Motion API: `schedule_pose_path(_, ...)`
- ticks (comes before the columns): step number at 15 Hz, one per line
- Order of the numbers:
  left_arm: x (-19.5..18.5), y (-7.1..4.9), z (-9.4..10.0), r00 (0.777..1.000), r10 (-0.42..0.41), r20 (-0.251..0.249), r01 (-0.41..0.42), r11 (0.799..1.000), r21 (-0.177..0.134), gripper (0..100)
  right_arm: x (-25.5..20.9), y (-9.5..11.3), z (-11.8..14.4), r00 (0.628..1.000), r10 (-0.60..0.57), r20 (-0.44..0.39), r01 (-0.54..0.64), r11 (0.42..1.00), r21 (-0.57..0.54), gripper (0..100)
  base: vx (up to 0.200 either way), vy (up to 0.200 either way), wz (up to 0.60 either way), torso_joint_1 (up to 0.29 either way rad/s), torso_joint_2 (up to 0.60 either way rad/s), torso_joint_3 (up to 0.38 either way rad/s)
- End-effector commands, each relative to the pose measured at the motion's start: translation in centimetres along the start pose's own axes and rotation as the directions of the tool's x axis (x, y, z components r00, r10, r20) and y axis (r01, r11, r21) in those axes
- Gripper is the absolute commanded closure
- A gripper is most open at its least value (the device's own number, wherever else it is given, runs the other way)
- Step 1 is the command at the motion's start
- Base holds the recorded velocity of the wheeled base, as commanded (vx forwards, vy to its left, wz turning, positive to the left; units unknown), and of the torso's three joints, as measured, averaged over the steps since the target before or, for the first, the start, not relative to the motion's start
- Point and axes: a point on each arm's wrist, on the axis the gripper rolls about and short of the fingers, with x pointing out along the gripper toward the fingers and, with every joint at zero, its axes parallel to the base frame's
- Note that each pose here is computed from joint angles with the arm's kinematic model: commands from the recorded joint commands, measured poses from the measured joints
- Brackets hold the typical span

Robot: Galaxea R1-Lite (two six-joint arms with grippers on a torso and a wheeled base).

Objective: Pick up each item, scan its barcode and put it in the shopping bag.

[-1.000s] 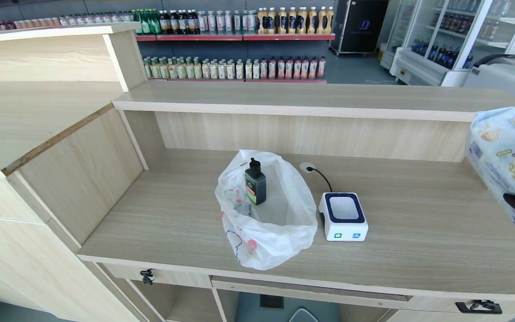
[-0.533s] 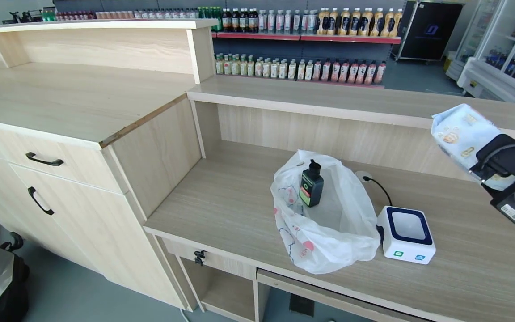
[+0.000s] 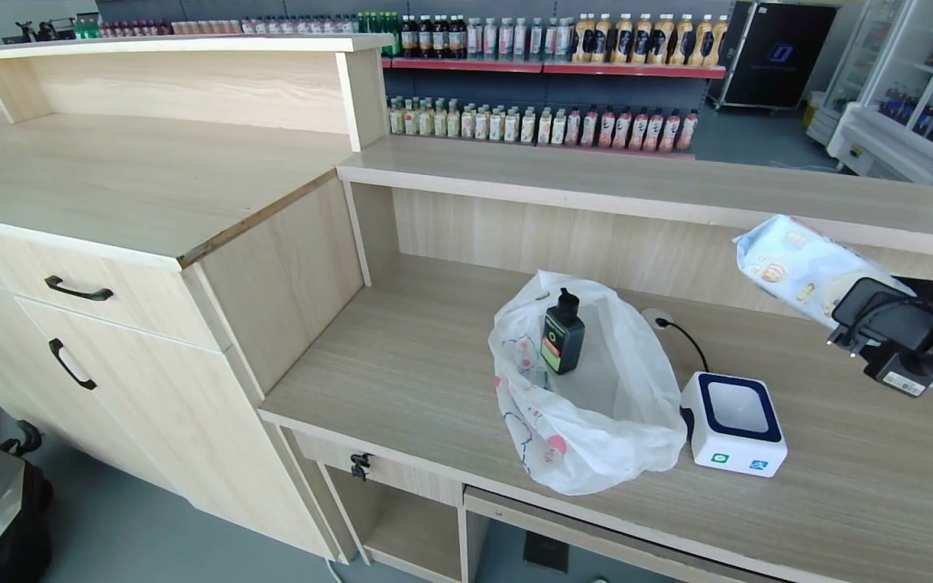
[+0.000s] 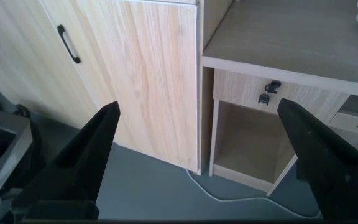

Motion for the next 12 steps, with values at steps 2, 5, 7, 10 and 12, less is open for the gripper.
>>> schedule_pose_path(2,0.0,0.0,0.0,1.0,0.0,0.0,0.0,1.0,0.0,0,2.4,1.9,-1.8,0.997,0.068,0.023,-0.067,0.997,-0.043,100,0.0,0.0,0.0,0.0,0.0,0.0)
schedule_pose_path(5,0.0,0.0,0.0,1.0,0.0,0.0,0.0,1.0,0.0,0,2.9,2.7,-1.9,0.993,0.103,0.064,-0.098,0.991,-0.088,100,0.0,0.0,0.0,0.0,0.0,0.0)
schedule_pose_path(7,0.0,0.0,0.0,1.0,0.002,0.0,-0.002,1.0,0.0,0,3.2,3.2,-2.0,0.987,0.131,0.088,-0.123,0.988,-0.089,100,0.0,0.0,0.0,0.0,0.0,0.0)
schedule_pose_path(10,0.0,0.0,0.0,1.0,0.002,0.0,-0.002,1.0,0.0,0,3.6,3.5,-2.3,0.987,0.14,0.082,-0.133,0.987,-0.086,100,0.0,0.0,0.0,0.0,0.0,0.0)
schedule_pose_path(12,0.0,0.0,0.0,1.0,0.002,0.0,-0.002,1.0,0.0,0,4.0,3.4,-2.4,0.989,0.114,0.098,-0.105,0.99,-0.09,100,0.0,0.0,0.0,0.0,0.0,0.0)
